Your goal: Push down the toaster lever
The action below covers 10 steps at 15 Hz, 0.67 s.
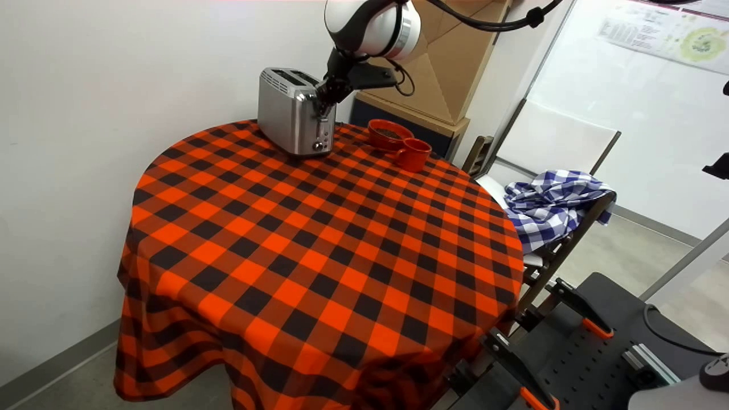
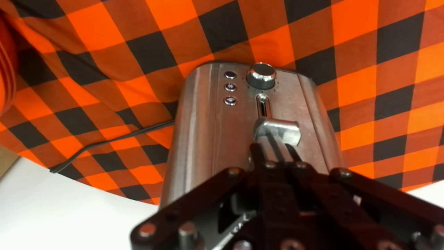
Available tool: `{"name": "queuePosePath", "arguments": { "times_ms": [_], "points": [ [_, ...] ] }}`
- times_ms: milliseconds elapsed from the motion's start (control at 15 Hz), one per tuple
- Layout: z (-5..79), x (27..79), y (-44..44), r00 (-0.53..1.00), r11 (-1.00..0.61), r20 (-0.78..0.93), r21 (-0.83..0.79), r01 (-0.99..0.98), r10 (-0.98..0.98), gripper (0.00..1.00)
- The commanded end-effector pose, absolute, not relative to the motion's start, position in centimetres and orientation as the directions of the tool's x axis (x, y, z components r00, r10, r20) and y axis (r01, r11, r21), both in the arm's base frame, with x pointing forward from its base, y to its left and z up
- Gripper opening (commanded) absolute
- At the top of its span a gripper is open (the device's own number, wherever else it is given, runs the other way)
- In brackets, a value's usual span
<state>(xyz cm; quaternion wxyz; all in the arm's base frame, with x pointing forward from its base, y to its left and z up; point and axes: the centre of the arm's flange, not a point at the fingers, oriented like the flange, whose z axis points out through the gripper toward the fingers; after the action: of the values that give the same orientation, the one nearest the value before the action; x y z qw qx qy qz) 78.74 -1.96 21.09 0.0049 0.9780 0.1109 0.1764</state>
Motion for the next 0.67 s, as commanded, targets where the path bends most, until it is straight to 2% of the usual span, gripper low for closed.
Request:
{"name": "queuePosePath", "arguments": {
  "times_ms": [0,600],
  "points": [
    [18.4,79.0,-2.1,0.906,-0.972,0.353,0.043,0.232,0.232,0.0],
    [12.6,78.0,-2.0,0.92,-0.966,0.298,0.039,0.257,0.256,0.0]
  ]
}}
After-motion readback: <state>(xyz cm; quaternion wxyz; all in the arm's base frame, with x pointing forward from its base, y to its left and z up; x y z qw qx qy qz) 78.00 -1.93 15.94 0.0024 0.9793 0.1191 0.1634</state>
